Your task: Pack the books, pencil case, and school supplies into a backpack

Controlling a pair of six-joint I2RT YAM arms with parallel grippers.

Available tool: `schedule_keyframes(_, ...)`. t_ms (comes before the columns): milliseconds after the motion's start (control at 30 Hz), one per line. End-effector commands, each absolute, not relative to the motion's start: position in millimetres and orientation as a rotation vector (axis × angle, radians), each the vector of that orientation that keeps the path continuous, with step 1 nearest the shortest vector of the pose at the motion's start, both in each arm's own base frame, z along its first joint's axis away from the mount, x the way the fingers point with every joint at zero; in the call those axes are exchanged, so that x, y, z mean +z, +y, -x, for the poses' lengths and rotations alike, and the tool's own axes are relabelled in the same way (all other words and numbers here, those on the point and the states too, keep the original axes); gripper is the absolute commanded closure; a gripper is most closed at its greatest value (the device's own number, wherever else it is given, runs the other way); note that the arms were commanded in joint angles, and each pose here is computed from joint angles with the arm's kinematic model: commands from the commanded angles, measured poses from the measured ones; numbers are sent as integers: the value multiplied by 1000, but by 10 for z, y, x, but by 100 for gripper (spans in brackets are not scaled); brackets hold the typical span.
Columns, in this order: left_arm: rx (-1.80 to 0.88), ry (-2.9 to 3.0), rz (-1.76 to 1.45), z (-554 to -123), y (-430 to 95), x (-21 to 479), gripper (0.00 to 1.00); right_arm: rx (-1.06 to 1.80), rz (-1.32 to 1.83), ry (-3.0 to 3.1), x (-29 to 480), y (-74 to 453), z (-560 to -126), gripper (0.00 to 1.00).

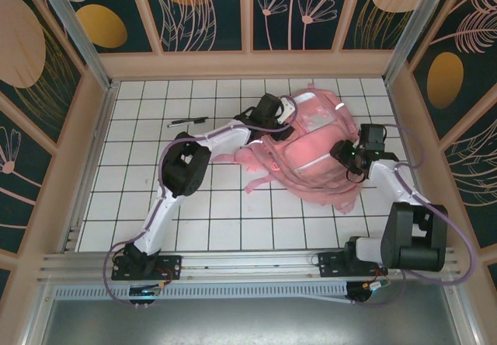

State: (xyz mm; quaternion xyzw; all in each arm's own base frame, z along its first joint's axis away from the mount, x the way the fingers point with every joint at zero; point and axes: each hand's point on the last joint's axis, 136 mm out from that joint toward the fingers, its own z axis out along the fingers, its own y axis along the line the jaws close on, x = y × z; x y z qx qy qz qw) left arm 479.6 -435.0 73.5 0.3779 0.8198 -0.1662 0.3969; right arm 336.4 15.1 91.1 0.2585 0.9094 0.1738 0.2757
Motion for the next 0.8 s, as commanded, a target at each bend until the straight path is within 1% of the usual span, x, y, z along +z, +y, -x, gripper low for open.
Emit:
schedule_keyframes(0,-522,2218,-984,-4367,-4224,520,48,486,-643,2376,1003,42,-3627,50)
schedule_keyframes(67,-569,2252,-937,-4056,-4142,466,49,526,-650,2382,959,23,-3708,51)
schedule_keyframes(133,-597,2242,-956,-3602,-4078,457,49,589,-632,2397,910,60,-3784,55)
schedule_keyframes(233,-620,2290,-998,-2992,-3956,393,49,667,-606,2416,809,157,-3846,55)
schedule_keyframes(400,-716,2418,-980,-2281,-3611,285,51,693,-582,2466,614,264,-3979,55)
schedule_keyframes(467,-727,2430,-994,-2092,-3534,323,51,639,-546,2490,559,303,-4080,55)
schedule_keyframes(567,-795,2413,-1010,-1890,-3518,551,51,665,-475,2517,529,527,-4247,54)
schedule_keyframes(700,-894,2306,-1028,-1777,-3518,985,50,784,-348,2544,536,1183,-4349,54)
schedule_keyframes(767,-880,2174,-1081,-1779,-3477,1253,48,872,-305,2543,533,1514,-4354,54)
